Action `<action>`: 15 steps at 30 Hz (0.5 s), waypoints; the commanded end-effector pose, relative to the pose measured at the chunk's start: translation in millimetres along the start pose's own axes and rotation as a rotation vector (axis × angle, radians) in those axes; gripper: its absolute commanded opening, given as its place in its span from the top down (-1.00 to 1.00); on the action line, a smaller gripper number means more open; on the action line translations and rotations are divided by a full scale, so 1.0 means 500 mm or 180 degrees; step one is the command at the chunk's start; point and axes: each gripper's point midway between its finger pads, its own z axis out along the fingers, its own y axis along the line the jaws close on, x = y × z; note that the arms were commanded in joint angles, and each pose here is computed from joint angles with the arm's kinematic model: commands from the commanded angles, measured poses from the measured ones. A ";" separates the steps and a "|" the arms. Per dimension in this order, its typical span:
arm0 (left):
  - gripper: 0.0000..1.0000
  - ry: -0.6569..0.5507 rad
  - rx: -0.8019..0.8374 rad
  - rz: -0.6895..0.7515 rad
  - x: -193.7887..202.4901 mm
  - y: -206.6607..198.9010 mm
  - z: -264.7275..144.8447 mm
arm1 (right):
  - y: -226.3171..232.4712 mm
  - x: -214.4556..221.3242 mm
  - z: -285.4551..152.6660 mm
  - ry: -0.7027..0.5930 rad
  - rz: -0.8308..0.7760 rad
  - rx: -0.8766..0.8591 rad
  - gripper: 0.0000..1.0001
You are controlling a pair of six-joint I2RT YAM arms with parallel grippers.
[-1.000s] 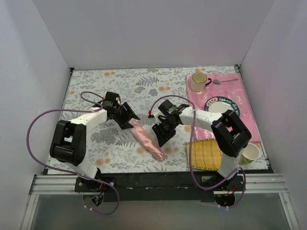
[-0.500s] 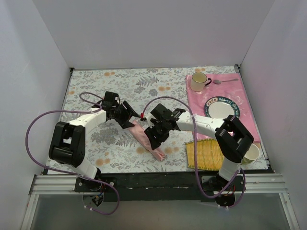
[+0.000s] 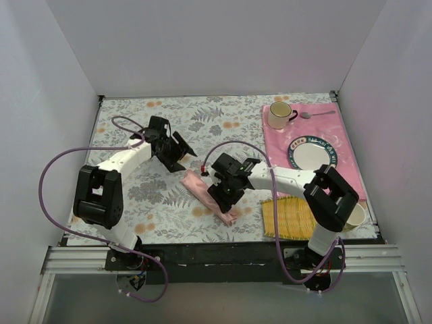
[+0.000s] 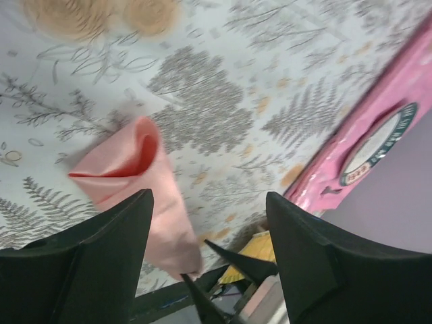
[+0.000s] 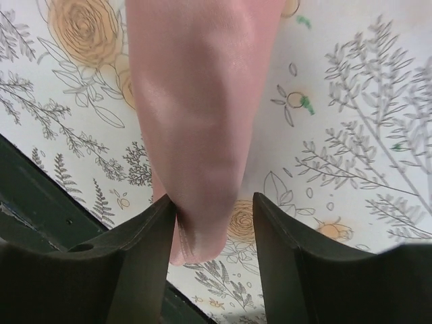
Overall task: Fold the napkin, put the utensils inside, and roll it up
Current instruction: Roll the napkin with the utensil
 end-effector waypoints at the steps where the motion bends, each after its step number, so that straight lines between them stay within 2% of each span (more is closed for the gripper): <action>1: -0.39 -0.0383 -0.0105 -0.0060 -0.053 -0.067 -0.084 | 0.009 -0.102 -0.093 -0.0511 -0.0270 0.0328 -0.16; 2: -0.45 -0.0426 -0.0303 -0.0210 -0.052 -0.047 -0.096 | 0.005 -0.116 -0.102 -0.0589 -0.0350 0.0522 -0.22; 5: -0.46 -0.0563 -0.0555 -0.0435 -0.049 -0.021 -0.134 | 0.011 -0.159 -0.110 -0.0812 -0.0486 0.0772 -0.39; 8: -0.47 -0.0647 -0.0661 -0.0784 -0.038 0.001 -0.161 | 0.032 -0.186 -0.101 -0.0814 -0.0565 0.0922 -0.77; 12: -0.47 -0.0718 -0.0545 -0.1198 -0.025 0.007 -0.210 | 0.062 -0.205 -0.075 -0.0846 -0.0662 0.1047 -0.77; 15: -0.47 -0.0791 -0.0576 -0.1320 -0.021 0.022 -0.239 | 0.072 -0.201 -0.045 -0.0744 -0.0707 0.1200 -0.72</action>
